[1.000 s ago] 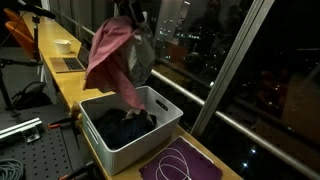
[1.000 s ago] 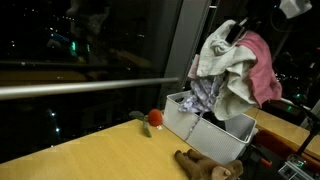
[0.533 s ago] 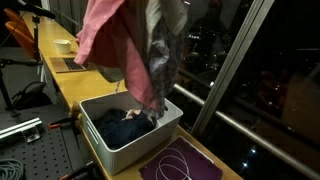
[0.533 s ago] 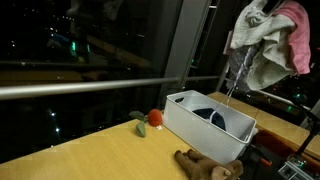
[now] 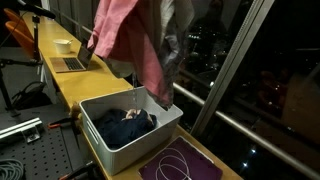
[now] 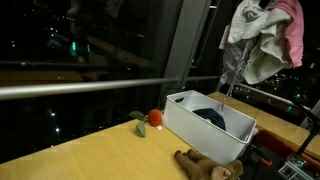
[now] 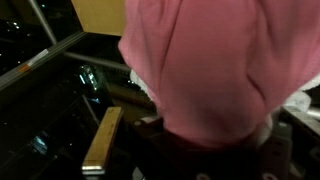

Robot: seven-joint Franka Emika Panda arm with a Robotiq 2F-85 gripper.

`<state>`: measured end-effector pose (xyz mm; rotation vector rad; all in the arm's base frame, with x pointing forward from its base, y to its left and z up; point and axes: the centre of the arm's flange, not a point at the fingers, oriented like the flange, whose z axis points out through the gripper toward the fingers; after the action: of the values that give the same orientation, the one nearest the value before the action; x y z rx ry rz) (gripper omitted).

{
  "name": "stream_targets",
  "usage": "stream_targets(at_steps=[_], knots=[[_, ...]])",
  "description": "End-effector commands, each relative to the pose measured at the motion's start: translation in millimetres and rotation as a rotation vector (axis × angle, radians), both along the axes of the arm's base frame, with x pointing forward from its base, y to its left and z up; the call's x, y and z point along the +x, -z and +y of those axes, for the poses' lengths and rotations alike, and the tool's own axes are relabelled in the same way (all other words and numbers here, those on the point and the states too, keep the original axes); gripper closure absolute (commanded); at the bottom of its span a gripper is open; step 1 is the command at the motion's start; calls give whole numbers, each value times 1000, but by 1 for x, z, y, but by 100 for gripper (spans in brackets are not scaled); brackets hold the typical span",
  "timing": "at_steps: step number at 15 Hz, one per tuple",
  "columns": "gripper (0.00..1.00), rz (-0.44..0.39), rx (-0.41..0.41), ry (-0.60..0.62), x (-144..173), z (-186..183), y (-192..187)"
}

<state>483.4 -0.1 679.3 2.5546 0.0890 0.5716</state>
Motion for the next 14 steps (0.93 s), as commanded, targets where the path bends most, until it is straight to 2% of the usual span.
stream_targets(at_steps=[1, 7, 14], knots=[[96, 37, 48, -41, 19, 19, 34], [96, 115, 124, -76, 41, 33, 108], [96, 153, 155, -93, 54, 38, 144]])
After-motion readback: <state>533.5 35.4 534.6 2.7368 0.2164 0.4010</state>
